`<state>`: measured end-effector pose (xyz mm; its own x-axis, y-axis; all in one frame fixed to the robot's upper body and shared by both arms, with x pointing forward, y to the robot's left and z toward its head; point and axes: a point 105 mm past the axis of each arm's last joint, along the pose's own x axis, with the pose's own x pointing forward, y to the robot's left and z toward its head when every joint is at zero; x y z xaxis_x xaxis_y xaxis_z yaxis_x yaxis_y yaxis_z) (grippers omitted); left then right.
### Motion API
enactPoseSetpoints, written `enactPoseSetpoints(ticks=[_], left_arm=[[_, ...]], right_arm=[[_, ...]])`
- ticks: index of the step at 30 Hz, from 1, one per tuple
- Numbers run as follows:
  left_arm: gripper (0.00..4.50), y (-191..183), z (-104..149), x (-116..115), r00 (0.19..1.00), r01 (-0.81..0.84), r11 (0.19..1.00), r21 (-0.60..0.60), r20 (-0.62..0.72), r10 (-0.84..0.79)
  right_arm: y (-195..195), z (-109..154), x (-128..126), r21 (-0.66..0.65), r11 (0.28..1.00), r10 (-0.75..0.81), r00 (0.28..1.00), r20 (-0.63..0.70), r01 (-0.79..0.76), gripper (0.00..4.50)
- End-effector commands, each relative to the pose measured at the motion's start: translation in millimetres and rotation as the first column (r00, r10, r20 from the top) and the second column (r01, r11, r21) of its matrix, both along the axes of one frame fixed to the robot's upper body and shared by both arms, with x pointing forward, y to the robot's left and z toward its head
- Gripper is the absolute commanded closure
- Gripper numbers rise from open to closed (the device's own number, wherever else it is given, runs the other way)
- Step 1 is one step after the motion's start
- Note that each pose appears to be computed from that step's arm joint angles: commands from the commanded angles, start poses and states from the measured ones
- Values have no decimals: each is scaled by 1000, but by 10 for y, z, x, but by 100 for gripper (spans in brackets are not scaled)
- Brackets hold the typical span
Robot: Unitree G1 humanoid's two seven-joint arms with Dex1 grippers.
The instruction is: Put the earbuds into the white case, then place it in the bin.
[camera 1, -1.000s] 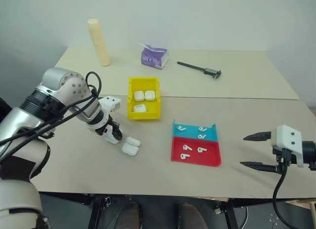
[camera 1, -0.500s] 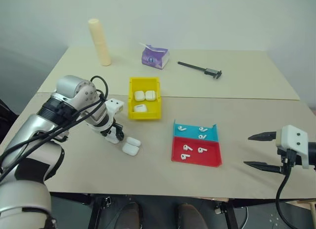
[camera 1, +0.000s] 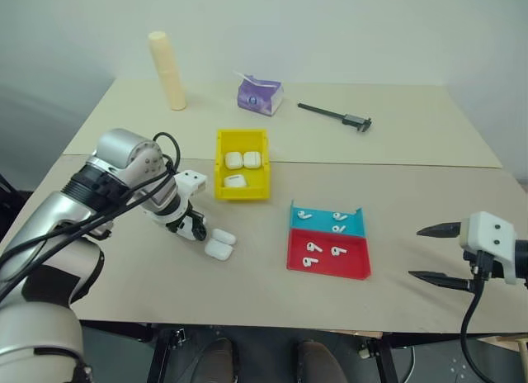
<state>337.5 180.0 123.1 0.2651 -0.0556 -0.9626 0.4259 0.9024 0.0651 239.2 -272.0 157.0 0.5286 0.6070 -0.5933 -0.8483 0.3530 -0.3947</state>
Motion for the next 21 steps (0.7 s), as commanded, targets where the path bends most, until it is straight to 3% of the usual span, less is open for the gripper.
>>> enactPoseSetpoints(ticks=[1,5,12,17,21], left_arm=[[0,47,45,16,1000,-14,1000,4,7,14],[0,60,14,22,1000,-18,1000,12,4,18],[173,90,3,64,999,-36,999,27,23,36],[173,84,162,116,994,-16,1000,17,107,14],[173,112,591,151,958,46,999,-12,284,-41]], right_arm=[[2,96,19,-12,1000,2,999,52,-1,3],[-5,93,23,-12,1000,-2,999,54,3,3],[-14,81,26,-20,1000,-7,998,59,8,0],[-9,96,41,-29,1000,-5,997,74,7,0],[29,233,78,-23,1000,-5,995,96,8,0]])
